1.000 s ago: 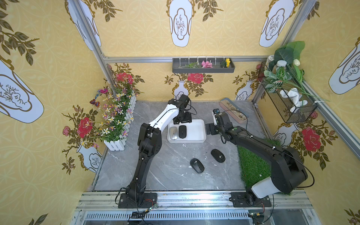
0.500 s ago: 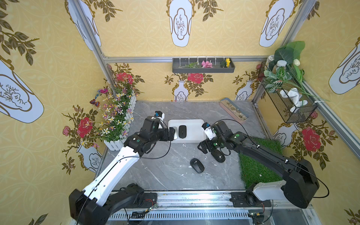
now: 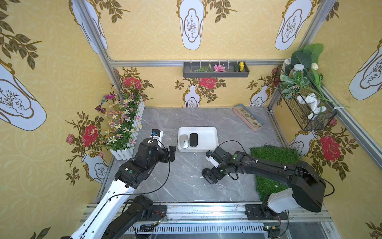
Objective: Put the mouse in the storage box
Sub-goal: Pick up the mouse from the center of the board.
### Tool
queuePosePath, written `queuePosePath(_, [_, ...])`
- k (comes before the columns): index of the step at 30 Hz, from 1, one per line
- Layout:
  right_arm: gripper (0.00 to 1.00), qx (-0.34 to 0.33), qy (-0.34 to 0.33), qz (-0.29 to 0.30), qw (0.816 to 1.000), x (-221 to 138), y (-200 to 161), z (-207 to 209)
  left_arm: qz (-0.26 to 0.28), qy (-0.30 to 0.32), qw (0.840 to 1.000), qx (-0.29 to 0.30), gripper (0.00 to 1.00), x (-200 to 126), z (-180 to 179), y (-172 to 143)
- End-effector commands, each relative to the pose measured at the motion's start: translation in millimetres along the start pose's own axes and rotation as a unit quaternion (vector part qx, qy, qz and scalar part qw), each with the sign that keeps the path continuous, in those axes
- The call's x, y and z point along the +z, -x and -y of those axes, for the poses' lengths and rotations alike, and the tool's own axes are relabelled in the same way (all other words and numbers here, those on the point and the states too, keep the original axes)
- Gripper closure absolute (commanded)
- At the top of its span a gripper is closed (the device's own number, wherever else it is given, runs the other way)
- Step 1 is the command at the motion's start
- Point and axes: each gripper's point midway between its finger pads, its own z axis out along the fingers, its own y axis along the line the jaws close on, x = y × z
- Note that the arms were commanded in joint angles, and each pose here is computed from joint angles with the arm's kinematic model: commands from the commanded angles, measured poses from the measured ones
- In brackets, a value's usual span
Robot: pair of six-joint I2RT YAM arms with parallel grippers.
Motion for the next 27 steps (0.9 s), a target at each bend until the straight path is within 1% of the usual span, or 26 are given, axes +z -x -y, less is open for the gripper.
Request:
queuePosePath(1, [0.03,0.0,-0.007,0.022,1.0,10.4,7.9,-2.5,-0.042,0.011,0.999,0.0,0.0,-0.1,-6.8,-22.8])
queuePosePath(2, [0.02,0.005,-0.005,0.011,1.0,15.8,6.3,-3.3,-0.048,0.015,0.999,-0.001,0.0,0.5,-9.2,-28.9])
queuePosePath(4, [0.01,-0.005,-0.008,0.007,1.0,23.3,7.1,-8.9,-0.045,0.017,0.999,-0.01,0.0,1.5,-12.0,-34.3])
queuePosePath(6, [0.01,-0.014,-0.02,0.005,1.0,27.9,9.0,-10.9,-0.037,0.015,0.999,-0.014,0.0,1.0,-12.9,-36.3])
queuePosePath(9, [0.01,-0.01,-0.036,-0.007,0.999,37.2,7.3,-10.7,-0.032,0.018,0.999,-0.027,0.0,0.7,-16.1,-41.1])
queuePosePath(12, [0.03,-0.02,-0.046,-0.011,0.999,44.1,9.5,-15.3,-0.022,-0.012,0.999,-0.02,0.0,0.9,-7.6,-42.7])
queuePosePath(13, [0.05,-0.021,-0.047,-0.012,0.999,45.3,10.5,-16.6,-0.018,-0.019,1.0,-0.015,0.0,0.4,-6.2,-43.2])
queuePosePath(17, [0.09,-0.018,-0.056,-0.009,0.998,47.6,15.2,-15.0,0.004,-0.005,1.0,-0.015,0.0,-7.8,-12.7,-37.0])
queuePosePath(21, [0.18,-0.016,-0.061,-0.01,0.998,46.6,17.9,-14.5,0.016,-0.007,1.0,-0.009,0.0,-16.5,-12.6,-31.8])
queuePosePath(24, [0.27,-0.015,-0.061,-0.01,0.998,46.4,19.6,-13.8,0.024,0.003,1.0,-0.01,0.0,-14.2,-17.0,-32.7])
queuePosePath(27, [0.3,-0.017,-0.063,-0.013,0.998,45.6,21.4,-12.1,0.025,0.016,1.0,-0.008,0.0,-10.5,-21.0,-32.8])
